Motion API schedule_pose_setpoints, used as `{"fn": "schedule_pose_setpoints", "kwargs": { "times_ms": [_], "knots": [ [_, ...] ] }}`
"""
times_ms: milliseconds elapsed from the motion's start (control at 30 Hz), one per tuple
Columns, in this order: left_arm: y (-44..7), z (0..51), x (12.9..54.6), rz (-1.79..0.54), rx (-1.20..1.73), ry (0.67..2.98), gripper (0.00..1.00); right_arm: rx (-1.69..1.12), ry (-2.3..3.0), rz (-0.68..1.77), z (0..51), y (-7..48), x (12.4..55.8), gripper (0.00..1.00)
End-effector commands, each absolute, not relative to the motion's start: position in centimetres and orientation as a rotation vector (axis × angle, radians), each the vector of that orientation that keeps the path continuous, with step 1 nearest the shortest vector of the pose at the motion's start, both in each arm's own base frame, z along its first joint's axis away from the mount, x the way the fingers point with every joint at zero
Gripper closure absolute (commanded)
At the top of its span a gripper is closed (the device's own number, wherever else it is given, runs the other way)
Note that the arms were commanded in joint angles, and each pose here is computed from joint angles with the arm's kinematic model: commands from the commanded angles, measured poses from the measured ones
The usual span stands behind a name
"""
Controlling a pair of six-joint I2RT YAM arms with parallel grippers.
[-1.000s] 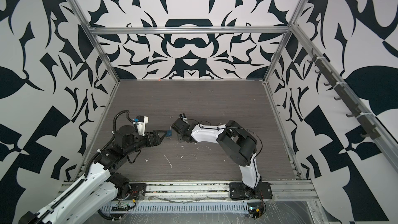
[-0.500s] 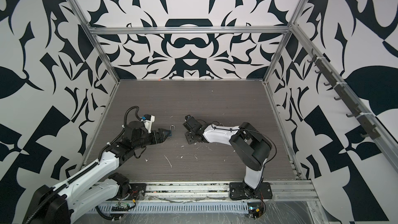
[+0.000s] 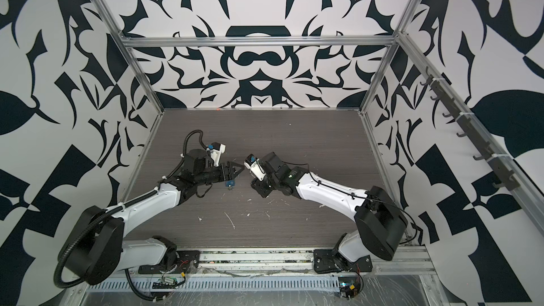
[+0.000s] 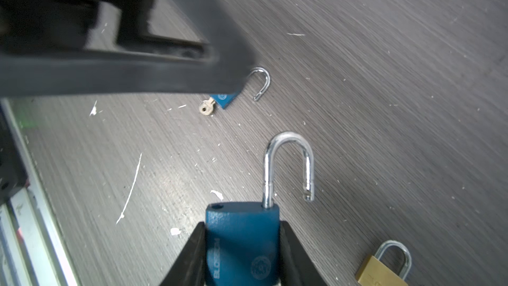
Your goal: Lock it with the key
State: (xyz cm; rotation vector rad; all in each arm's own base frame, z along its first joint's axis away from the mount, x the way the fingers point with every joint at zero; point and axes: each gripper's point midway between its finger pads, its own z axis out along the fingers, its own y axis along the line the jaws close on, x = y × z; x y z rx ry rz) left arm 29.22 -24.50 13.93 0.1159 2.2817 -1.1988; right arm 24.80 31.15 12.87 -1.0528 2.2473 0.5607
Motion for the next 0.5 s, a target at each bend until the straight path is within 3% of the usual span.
{"fn": "schedule_pose_setpoints", "kwargs": {
  "times_ms": [0, 267, 467],
  "knots": [
    [-26.1, 15.2, 28.8, -1.339, 0.172, 2.250, 0.33, -1.113, 2.162, 0.578, 14.7, 31.5, 24.4, 1.00],
    [-28.4, 15.0, 27.3, -1.464, 0.235, 2.282, 0.37, -1.132, 2.135, 0.569, 15.4, 32.3, 24.5, 1.00],
    [-29.1, 15.0, 27.0, -1.510, 0.250, 2.293, 0.48, -1.160, 2.105, 0.576, 15.9, 33.0, 24.3, 1.00]
  ]
}}
